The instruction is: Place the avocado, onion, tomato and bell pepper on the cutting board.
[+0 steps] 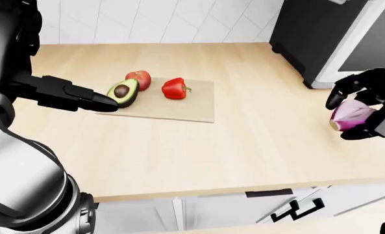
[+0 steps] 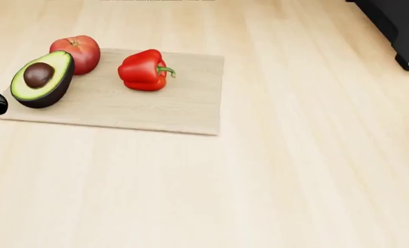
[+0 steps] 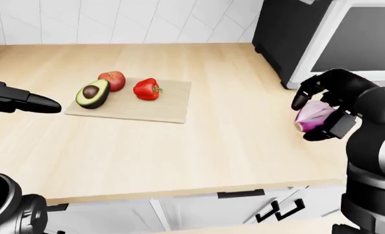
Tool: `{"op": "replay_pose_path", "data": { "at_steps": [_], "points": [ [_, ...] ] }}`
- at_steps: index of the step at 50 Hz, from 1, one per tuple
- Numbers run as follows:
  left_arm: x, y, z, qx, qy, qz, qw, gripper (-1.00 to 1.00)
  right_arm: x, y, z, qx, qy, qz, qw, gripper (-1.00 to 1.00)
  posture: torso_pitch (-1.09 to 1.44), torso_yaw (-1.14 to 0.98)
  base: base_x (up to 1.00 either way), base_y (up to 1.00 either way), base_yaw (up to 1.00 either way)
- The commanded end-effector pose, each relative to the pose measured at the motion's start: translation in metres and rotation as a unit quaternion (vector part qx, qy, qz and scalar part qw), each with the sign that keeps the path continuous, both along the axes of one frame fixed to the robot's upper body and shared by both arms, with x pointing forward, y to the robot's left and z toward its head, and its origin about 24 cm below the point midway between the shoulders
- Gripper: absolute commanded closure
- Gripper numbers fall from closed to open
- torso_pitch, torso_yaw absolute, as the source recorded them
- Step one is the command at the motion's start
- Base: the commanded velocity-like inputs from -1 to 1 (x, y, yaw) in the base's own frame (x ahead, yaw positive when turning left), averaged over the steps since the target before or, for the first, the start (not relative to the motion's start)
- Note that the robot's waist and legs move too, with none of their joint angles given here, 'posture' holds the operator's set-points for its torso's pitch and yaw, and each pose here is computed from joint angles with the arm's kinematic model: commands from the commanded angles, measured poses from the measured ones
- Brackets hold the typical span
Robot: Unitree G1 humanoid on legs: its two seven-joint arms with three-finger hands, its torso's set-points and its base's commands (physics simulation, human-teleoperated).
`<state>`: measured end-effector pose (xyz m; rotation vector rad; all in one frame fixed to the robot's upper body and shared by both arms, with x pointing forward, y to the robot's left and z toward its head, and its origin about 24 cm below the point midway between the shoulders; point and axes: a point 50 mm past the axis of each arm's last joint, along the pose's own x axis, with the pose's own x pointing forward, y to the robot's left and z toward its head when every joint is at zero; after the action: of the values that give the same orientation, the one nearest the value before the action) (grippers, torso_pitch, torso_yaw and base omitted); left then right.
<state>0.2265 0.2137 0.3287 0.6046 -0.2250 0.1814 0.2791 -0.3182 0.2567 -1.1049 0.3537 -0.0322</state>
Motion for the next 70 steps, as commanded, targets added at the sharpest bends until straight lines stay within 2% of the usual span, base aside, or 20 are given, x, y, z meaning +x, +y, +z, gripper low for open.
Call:
{"op": "replay_pose_path", "data": {
  "at_steps": [1,11,23,28,40,41,42,43,44,47,50,54,64,70],
  "points": [
    [-0.004,-0.001,0.009,0.010,-0.027,0.005,0.9996,-1.00,-0.004,0.007,0.029,-0.025,-0.046,0.005,0.9986,0.80,0.00,-0.06,0.00,0.00,0.00],
    [-0.001,-0.002,0.007,0.008,-0.029,0.004,0.9996,-1.00,0.037,0.069,0.067,-0.026,-0.076,0.092,0.9926,0.84,0.00,-0.06,0.00,0.00,0.00],
    [-0.004,0.000,0.006,0.007,-0.028,0.007,0.9996,-1.00,0.087,0.129,0.078,-0.007,-0.094,0.166,0.9816,0.87,0.00,-0.06,0.00,0.00,0.00],
    [-0.004,-0.001,0.005,0.007,-0.027,0.007,0.9996,-1.00,0.111,0.162,0.078,0.004,-0.098,0.203,0.9743,0.87,0.00,-0.06,0.00,0.00,0.00],
    [-0.005,0.000,0.006,0.006,-0.027,0.008,0.9996,-1.00,0.131,0.218,0.069,0.026,-0.090,0.252,0.9631,0.87,0.00,-0.06,0.00,0.00,0.00],
    [-0.005,0.000,0.006,0.006,-0.028,0.008,0.9996,-1.00,0.132,0.221,0.068,0.031,-0.090,0.255,0.9623,0.86,0.00,-0.06,0.00,0.00,0.00],
    [-0.005,-0.001,0.006,0.006,-0.027,0.007,0.9996,-1.00,0.134,0.226,0.064,0.055,-0.088,0.252,0.9622,0.87,0.00,-0.06,0.00,0.00,0.00],
    [-0.005,-0.001,0.006,0.006,-0.027,0.008,0.9996,-1.00,0.134,0.228,0.063,0.059,-0.088,0.253,0.9615,0.87,0.00,-0.06,0.00,0.00,0.00],
    [-0.004,-0.001,0.006,0.006,-0.028,0.008,0.9996,-1.00,0.135,0.232,0.060,0.083,-0.082,0.253,0.9605,0.87,0.00,-0.06,0.00,0.00,0.00],
    [-0.003,-0.002,0.006,0.007,-0.027,0.006,0.9996,-1.00,0.136,0.242,0.055,0.102,-0.079,0.262,0.9563,0.87,0.00,-0.06,0.00,0.00,0.00],
    [-0.004,-0.001,0.005,0.007,-0.027,0.009,0.9996,-1.00,0.137,0.250,0.044,0.160,-0.072,0.262,0.9490,0.87,0.00,-0.06,0.00,0.00,0.00],
    [-0.006,0.001,0.004,0.006,-0.027,0.010,0.9996,-1.00,0.139,0.255,0.032,0.186,-0.063,0.259,0.9458,0.86,0.00,-0.06,0.00,0.00,0.00],
    [-0.006,0.002,-0.001,0.005,-0.023,0.013,0.9996,-1.00,0.139,0.260,0.011,0.186,-0.051,0.255,0.9476,0.85,0.00,-0.06,0.00,0.00,0.00],
    [-0.008,0.003,0.000,0.006,-0.023,0.013,0.9996,-1.00,0.136,0.267,0.008,0.196,-0.051,0.259,0.9444,0.83,0.00,-0.06,0.00,0.00,0.00]
  ]
}}
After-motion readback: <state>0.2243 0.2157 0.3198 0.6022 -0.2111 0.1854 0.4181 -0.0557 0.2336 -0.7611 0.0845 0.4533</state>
